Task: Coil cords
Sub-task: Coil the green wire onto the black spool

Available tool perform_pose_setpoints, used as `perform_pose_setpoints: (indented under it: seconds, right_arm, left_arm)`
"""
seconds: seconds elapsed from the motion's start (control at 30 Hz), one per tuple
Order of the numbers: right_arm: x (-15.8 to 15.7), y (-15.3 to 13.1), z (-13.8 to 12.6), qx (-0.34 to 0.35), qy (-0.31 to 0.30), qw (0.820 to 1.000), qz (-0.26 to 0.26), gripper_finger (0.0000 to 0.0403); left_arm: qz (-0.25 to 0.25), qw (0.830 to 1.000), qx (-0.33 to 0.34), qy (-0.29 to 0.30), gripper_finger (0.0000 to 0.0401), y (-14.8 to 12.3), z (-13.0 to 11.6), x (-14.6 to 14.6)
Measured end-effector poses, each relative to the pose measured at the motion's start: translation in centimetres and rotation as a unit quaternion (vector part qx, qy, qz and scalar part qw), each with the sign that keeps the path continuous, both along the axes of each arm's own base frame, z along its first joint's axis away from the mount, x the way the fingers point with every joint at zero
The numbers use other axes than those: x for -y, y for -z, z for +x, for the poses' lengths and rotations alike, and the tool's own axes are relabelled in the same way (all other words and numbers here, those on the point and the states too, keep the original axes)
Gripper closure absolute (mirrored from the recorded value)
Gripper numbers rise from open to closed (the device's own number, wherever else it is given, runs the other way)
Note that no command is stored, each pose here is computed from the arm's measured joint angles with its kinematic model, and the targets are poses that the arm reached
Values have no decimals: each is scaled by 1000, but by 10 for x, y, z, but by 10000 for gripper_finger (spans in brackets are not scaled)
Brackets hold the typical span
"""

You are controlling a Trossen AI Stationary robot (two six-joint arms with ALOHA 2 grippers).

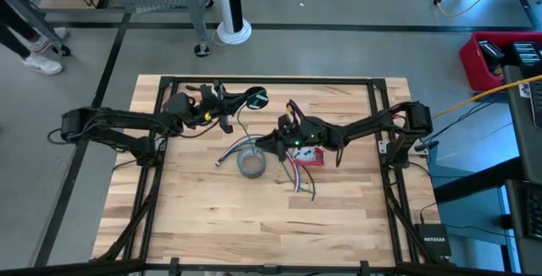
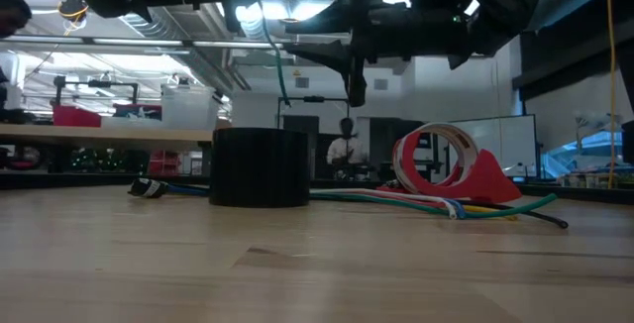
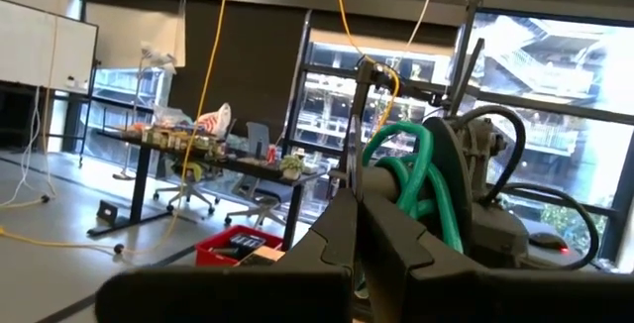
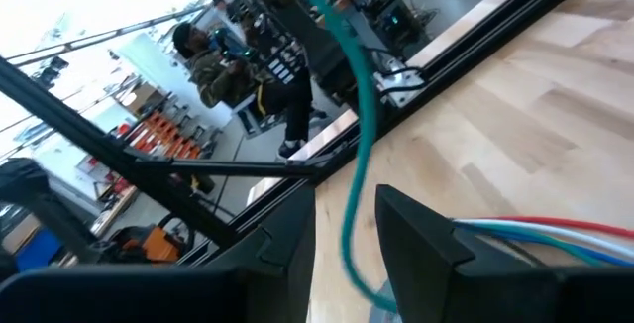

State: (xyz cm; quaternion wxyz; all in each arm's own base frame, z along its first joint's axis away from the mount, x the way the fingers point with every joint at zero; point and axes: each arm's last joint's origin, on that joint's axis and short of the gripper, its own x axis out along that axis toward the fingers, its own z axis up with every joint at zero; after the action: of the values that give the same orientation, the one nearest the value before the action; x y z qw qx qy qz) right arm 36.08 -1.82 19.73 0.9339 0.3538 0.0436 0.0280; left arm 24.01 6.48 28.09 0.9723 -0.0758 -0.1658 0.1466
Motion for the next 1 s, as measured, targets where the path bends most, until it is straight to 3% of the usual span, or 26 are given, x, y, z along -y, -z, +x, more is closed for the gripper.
perform_pose_setpoints:
  seconds: [0.53, 1.0]
  right_arm:
    - [1, 0, 0, 0, 6, 1000, -1, 292]
    - [1, 0, 0, -1, 3, 1000, -1, 292]
  left_arm:
    - [-2, 1000, 28, 2, 401, -8, 2, 0]
    - [18, 1000, 16, -6, 401, -12, 26, -7]
